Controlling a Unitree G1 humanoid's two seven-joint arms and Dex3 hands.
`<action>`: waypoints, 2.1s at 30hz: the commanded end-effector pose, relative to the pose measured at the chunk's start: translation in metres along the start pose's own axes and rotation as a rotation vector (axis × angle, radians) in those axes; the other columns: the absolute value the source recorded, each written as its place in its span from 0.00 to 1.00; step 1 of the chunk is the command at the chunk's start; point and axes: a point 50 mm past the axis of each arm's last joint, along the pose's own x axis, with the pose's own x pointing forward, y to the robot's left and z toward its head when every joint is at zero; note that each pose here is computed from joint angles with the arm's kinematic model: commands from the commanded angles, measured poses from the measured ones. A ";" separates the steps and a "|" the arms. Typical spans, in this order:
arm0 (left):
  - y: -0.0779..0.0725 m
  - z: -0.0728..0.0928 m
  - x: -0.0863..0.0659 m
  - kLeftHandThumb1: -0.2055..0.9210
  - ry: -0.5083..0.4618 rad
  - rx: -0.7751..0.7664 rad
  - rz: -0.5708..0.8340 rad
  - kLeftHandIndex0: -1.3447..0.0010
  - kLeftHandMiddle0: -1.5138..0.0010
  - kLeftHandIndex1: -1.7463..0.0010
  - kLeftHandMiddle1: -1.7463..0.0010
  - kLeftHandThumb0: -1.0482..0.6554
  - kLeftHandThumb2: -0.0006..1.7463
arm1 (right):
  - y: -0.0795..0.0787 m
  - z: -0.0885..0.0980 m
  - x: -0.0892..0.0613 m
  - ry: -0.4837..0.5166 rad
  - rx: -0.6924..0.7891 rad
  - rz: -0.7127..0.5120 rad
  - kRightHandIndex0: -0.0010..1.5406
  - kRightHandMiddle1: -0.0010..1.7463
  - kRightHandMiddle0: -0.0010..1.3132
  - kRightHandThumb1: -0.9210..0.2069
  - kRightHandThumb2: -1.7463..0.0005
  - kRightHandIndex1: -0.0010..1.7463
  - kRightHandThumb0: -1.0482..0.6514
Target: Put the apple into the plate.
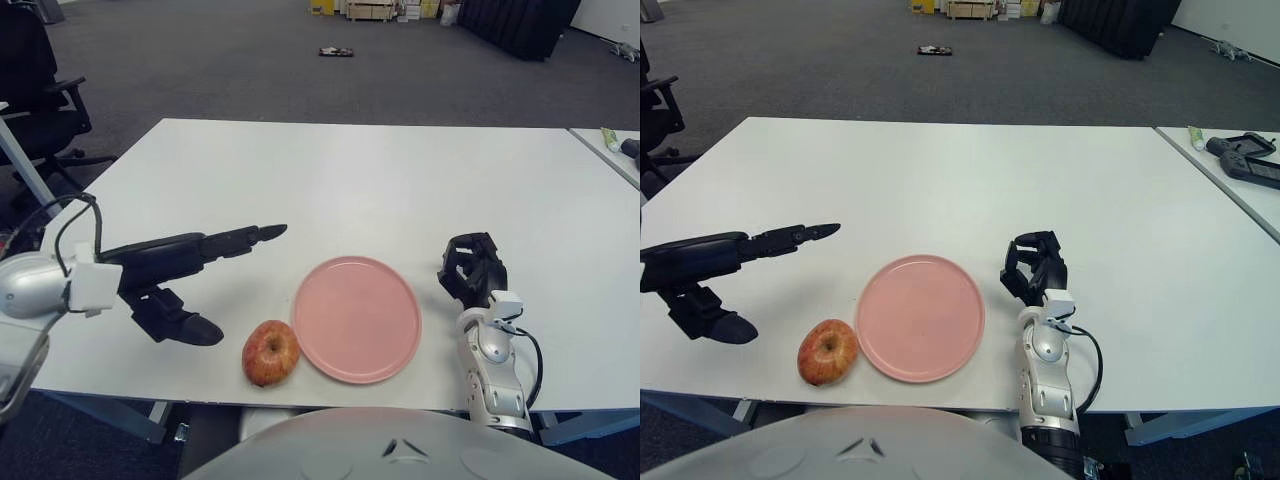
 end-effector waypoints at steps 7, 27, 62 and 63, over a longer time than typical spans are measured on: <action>0.005 0.006 0.001 0.96 0.023 0.122 -0.061 0.99 1.00 1.00 1.00 0.00 0.22 | 0.003 0.003 0.004 -0.012 -0.007 -0.008 0.42 1.00 0.28 0.26 0.47 1.00 0.39; -0.028 -0.006 0.033 0.89 0.006 0.242 -0.166 1.00 1.00 1.00 1.00 0.07 0.23 | 0.002 0.004 0.003 -0.028 -0.015 -0.009 0.41 1.00 0.29 0.27 0.46 1.00 0.38; -0.056 -0.015 0.052 0.59 -0.105 0.320 -0.092 1.00 1.00 0.93 1.00 0.14 0.45 | -0.001 0.005 -0.002 -0.023 -0.008 -0.018 0.41 1.00 0.29 0.27 0.46 1.00 0.38; -0.056 -0.015 0.052 0.59 -0.107 0.323 -0.093 1.00 1.00 0.93 1.00 0.14 0.45 | -0.001 0.005 -0.002 -0.023 -0.009 -0.018 0.41 1.00 0.29 0.27 0.46 1.00 0.38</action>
